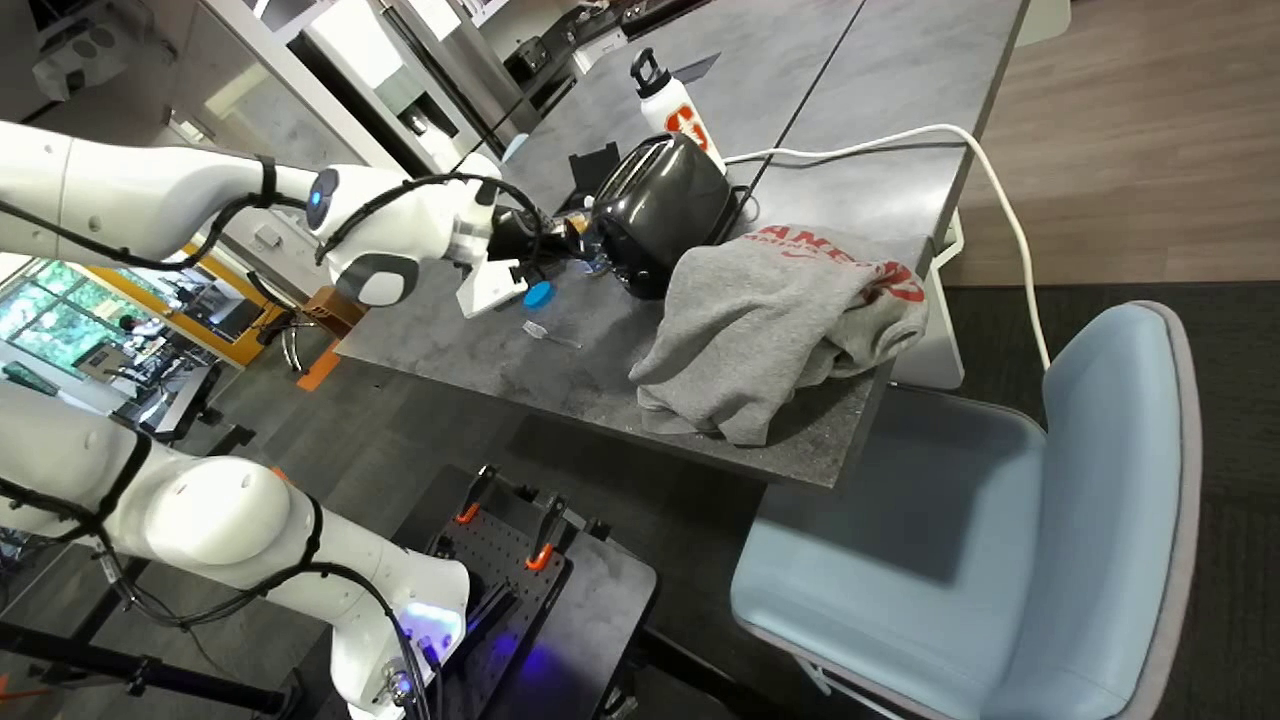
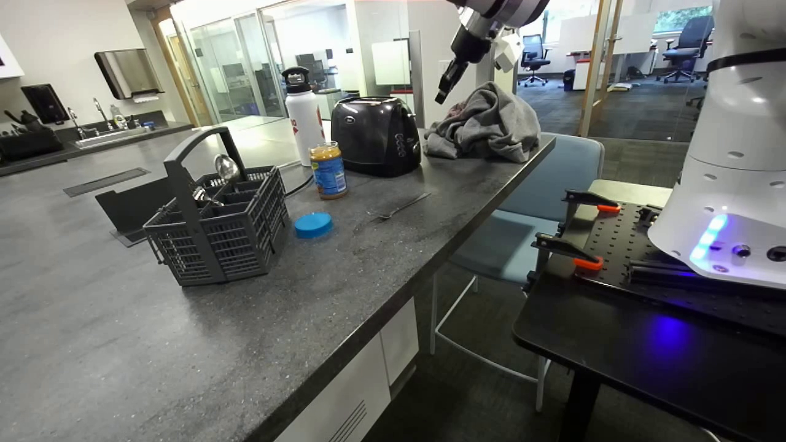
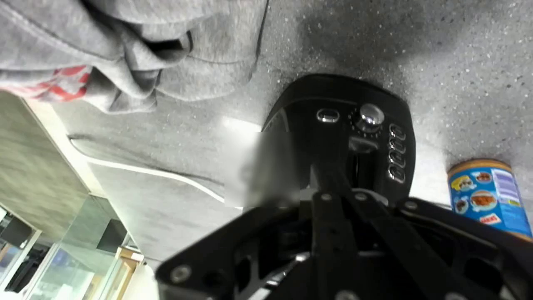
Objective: Push the toaster press handle down, then flick it back up
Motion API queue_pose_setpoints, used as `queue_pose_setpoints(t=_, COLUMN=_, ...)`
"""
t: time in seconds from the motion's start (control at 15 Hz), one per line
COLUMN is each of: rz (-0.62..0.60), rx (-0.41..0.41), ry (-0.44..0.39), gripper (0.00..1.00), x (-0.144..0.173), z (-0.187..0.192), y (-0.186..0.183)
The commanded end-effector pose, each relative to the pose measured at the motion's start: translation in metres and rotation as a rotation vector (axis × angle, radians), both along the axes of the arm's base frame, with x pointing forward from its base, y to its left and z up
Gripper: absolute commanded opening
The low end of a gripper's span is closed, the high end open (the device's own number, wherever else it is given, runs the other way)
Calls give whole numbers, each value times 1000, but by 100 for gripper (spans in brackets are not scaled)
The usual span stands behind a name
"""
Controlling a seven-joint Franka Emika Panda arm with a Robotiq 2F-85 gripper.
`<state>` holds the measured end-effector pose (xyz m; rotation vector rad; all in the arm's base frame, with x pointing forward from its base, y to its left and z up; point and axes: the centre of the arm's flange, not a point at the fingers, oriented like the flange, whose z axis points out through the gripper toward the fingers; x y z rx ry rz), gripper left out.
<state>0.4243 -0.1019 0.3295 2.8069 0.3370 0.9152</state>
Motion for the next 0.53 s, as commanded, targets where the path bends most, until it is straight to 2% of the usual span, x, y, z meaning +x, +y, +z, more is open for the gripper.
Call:
queue_pose_setpoints(t=0.0, rz=30, rx=-2, ry=-91, gripper=0, x=-25, z=41, y=18)
queue_pose_setpoints(t=0.47, rz=35, rx=30, ry=-95, gripper=0, x=-26, z=50, y=29)
